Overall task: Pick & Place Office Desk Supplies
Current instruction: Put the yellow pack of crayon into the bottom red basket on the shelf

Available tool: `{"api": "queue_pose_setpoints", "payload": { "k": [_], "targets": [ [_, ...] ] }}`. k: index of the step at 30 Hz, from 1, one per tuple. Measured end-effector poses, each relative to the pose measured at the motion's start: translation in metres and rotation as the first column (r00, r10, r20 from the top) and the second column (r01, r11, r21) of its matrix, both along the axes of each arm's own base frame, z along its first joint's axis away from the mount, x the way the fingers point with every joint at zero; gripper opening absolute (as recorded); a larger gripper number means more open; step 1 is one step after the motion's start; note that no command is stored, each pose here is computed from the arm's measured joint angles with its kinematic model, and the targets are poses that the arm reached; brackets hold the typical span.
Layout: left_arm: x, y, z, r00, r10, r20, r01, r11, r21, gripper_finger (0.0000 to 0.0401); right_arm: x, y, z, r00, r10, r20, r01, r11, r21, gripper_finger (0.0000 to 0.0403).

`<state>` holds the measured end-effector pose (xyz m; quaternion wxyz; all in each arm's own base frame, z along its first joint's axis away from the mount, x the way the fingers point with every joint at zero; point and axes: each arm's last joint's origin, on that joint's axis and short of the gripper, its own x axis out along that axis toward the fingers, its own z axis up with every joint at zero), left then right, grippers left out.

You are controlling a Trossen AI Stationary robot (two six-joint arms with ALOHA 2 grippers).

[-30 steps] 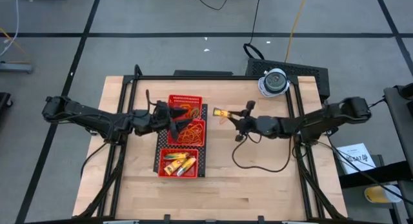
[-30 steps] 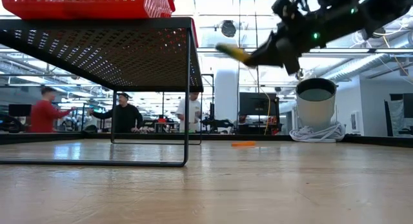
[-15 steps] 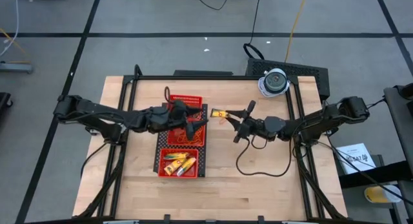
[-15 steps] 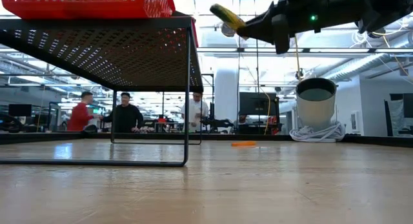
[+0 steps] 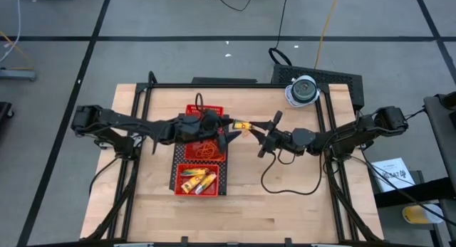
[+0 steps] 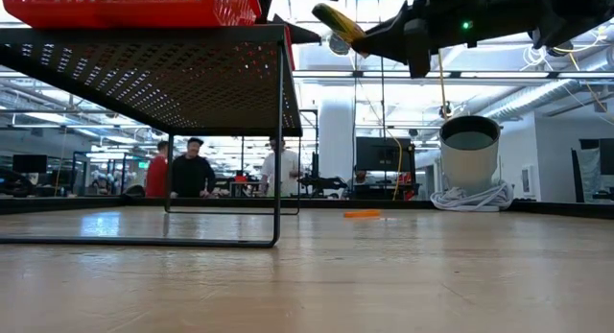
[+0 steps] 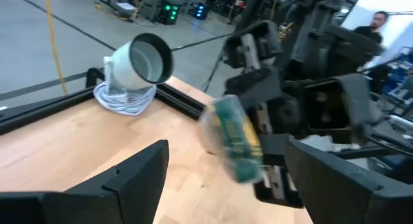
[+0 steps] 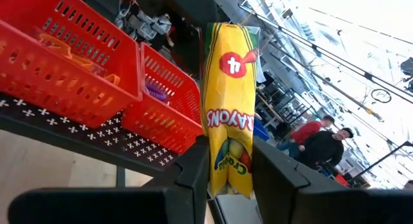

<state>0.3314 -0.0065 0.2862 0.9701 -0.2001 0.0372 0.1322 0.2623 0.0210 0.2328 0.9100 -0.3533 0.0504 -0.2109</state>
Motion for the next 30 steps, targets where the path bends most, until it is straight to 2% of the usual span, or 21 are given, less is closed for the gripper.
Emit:
{"api": "queue_pose_setpoints", "payload": {
  "k": [6,10,21,30],
  "targets": [
    [0.002,0.009,0.001,0.999,0.029,0.031,-0.028,0.999,-0.026,0.0319,0.0,0.0,-0.002,1.0,0.001,-0.017,-0.001,1.0,0.006,0.009],
    [0.002,0.012,0.001,0.999,0.003,0.035,-0.002,1.0,-0.03,0.0305,0.0,0.0,-0.003,1.0,0.001,-0.022,-0.001,1.0,0.013,0.009],
    [0.002,0.013,0.0,1.0,-0.022,0.021,0.023,0.999,-0.044,0.0163,0.0,0.0,-0.003,1.0,0.002,-0.021,-0.001,1.0,0.014,0.009],
    [0.002,0.015,-0.001,1.0,-0.018,0.013,0.018,0.999,-0.029,0.0096,0.0,0.0,-0.003,1.0,-0.001,-0.028,0.002,1.0,0.013,0.009]
  ]
}}
